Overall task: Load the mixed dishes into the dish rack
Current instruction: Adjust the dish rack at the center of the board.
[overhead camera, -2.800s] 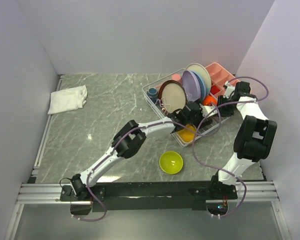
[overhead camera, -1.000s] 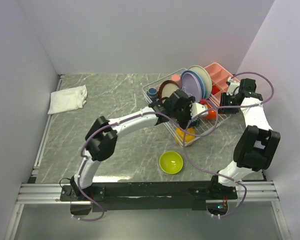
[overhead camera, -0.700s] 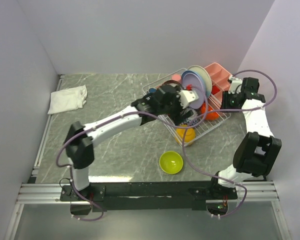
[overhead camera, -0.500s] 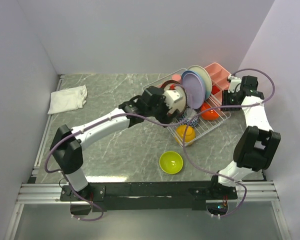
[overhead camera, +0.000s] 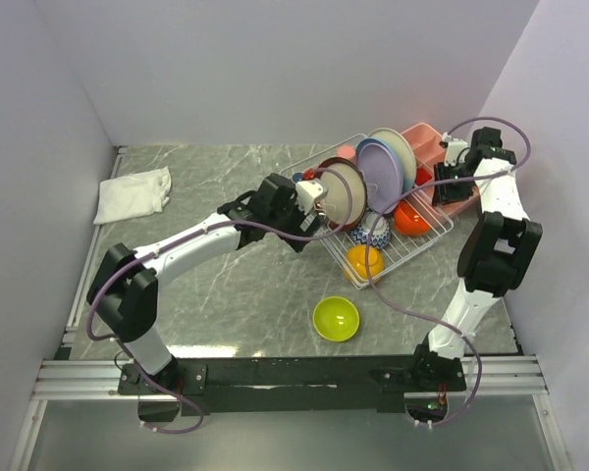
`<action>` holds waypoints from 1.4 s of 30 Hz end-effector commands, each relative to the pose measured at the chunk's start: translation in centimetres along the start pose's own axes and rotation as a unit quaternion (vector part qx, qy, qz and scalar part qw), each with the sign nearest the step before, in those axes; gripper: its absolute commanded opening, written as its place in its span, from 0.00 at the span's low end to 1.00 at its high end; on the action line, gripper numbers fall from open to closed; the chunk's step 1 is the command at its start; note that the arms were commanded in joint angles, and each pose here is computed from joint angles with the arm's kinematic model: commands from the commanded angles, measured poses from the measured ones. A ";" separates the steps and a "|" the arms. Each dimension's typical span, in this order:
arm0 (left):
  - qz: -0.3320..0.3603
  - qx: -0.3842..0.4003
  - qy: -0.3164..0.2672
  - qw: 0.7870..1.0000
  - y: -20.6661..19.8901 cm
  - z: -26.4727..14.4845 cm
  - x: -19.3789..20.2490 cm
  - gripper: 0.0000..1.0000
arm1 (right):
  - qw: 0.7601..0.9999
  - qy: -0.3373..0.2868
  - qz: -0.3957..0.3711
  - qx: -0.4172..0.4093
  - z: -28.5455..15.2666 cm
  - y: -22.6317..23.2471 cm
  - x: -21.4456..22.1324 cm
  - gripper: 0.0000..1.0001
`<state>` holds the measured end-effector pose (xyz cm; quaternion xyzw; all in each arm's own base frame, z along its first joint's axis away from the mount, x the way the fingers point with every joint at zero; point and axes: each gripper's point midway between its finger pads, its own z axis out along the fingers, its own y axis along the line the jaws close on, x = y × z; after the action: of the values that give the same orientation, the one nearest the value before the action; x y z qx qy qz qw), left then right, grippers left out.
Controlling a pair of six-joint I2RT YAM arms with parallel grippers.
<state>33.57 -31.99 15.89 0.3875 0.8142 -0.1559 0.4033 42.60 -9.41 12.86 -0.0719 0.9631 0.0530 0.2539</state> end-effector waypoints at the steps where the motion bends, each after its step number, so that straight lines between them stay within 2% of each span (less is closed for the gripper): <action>1: -0.010 -0.011 -0.036 0.999 1.3 -1.0 -2.7 0.96 | 0.999 0.036 -0.032 -0.022 1.5 0.4 1.4 0.39; 7: -0.020 -0.020 -0.038 0.999 2.2 -1.1 -2.6 0.96 | 0.996 0.069 -0.042 -0.044 1.2 2.7 4.5 0.36; 12: -0.018 -0.026 -0.047 0.998 2.6 -1.8 -2.8 0.96 | 0.996 0.065 -0.055 -0.036 0.5 4.3 4.9 0.05; 14: -0.019 -0.033 -0.052 0.998 2.8 -2.3 -3.0 0.96 | 0.995 0.055 -0.082 -0.025 -0.7 5.4 4.8 0.00; 18: -0.025 -0.042 -0.056 0.997 3.2 -3.4 -2.6 0.97 | 0.984 0.049 -0.163 -0.043 -2.3 11.6 4.8 0.00; 22: -0.031 -0.058 -0.061 0.996 3.8 -5.5 -1.7 0.96 | 0.975 0.055 -0.207 -0.062 -2.8 16.3 7.2 0.00; 28: -0.047 -0.052 -0.040 0.997 5.0 -7.8 0.6 0.97 | 0.961 0.080 -0.242 -0.102 -2.9 19.1 10.6 0.00; 32: -0.029 -0.033 -0.030 0.999 4.2 -8.7 2.1 0.98 | 0.946 0.083 -0.285 -0.128 -3.0 22.2 11.5 0.00; 35: 0.009 -0.013 -0.026 1.000 3.5 -9.2 2.9 0.99 | 0.940 0.086 -0.301 -0.134 -2.7 23.4 11.4 0.01; 37: 0.062 0.002 -0.028 0.998 3.1 -9.4 3.4 0.99 | 0.936 0.088 -0.308 -0.149 -2.5 24.6 11.3 0.02; 39: 0.096 0.003 -0.033 0.995 3.3 -9.5 3.3 0.99 | 0.932 0.091 -0.312 -0.162 -2.4 25.6 11.2 0.05; 40: 0.104 0.004 -0.036 0.994 3.4 -9.4 2.9 0.99 | 0.937 0.089 -0.302 -0.153 -2.5 25.7 10.8 0.10; 41: 0.109 0.004 -0.035 0.993 3.5 -9.3 2.6 0.99 | 0.941 0.086 -0.294 -0.146 -2.7 25.5 10.5 0.22; 42: 0.103 0.005 -0.017 0.995 3.7 -8.5 3.1 0.98 | 0.945 0.084 -0.287 -0.136 -3.0 25.1 10.3 0.26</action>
<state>30.01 -22.36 18.08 0.4221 0.7929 -0.1280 0.4203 27.91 6.59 9.49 -0.2023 0.9718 -0.0003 0.1209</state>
